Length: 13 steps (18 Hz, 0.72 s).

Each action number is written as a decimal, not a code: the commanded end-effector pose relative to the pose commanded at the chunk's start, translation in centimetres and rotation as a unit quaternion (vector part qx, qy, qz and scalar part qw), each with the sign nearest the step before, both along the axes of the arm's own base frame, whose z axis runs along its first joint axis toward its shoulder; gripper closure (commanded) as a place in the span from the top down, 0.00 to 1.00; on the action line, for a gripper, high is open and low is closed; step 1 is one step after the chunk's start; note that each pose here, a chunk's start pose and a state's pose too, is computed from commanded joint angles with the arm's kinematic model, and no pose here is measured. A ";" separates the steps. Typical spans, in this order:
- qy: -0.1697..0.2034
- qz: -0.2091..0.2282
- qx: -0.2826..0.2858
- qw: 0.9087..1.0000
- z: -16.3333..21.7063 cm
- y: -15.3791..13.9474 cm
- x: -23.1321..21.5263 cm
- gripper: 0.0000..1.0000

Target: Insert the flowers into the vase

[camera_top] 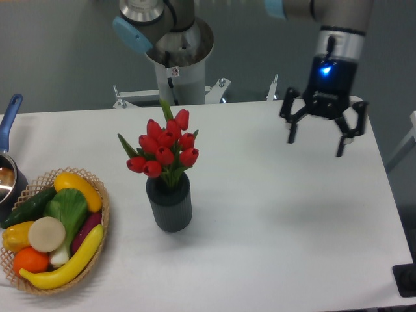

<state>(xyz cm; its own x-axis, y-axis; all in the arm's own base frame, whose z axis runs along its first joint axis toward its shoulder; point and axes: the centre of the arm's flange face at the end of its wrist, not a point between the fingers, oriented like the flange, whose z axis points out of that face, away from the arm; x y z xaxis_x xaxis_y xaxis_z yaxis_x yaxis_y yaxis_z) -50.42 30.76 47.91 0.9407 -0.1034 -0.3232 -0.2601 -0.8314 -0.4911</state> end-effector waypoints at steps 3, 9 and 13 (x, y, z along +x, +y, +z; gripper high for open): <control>0.007 -0.045 -0.067 0.997 0.8 -0.6 0.2 1.00; 0.016 -0.134 -0.168 0.977 1.3 -2.8 0.0 1.00; 0.035 -0.190 -0.218 0.957 1.0 -3.6 0.8 1.00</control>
